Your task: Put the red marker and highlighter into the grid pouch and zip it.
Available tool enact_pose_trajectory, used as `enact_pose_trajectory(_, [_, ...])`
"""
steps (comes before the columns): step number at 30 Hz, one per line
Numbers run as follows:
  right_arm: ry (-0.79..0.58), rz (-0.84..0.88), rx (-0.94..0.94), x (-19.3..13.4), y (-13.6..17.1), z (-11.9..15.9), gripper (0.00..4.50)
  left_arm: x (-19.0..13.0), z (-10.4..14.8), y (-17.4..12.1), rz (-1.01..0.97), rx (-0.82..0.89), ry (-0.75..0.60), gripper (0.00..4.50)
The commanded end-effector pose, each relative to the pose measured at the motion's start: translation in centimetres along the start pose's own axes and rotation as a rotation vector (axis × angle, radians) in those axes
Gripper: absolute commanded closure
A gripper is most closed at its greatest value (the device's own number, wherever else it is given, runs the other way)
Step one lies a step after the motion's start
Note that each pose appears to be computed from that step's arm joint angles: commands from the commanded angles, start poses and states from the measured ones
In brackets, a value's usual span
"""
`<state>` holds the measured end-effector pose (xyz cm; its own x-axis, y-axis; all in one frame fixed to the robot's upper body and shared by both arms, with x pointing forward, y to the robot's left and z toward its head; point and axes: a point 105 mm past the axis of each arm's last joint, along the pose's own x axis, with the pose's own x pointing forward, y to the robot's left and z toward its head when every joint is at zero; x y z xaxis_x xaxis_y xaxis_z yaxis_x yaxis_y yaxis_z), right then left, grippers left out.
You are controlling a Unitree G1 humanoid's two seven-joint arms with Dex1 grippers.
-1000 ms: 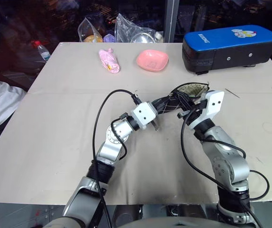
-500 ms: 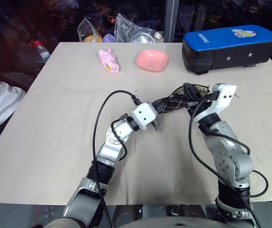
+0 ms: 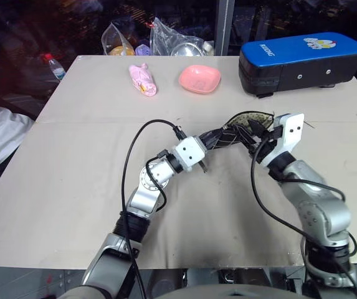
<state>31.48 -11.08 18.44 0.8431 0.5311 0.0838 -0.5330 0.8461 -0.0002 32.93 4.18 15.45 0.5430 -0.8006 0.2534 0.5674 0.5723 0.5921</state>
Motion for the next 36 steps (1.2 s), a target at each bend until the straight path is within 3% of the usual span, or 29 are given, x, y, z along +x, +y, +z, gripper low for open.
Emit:
enact_pose_trajectory(1, [0.051,0.052,-0.233,-0.8,-1.5,2.0,2.73,0.2,1.0,0.4,-0.014,0.061,-0.044,4.50])
enact_pose_trajectory(7, [0.130,0.127,-0.407,-0.5,-2.4,3.4,2.73,0.0,0.9,0.0,-0.049,0.092,-0.045,4.50])
enact_pose_trajectory(15, [0.271,0.311,-0.701,-0.1,-0.9,2.2,2.73,0.1,0.9,-0.4,-0.069,0.111,-0.049,4.50])
enact_pose_trajectory(36, [0.261,0.468,-0.789,1.4,1.6,0.8,2.73,0.1,0.6,-1.1,-0.113,0.147,-0.044,4.50])
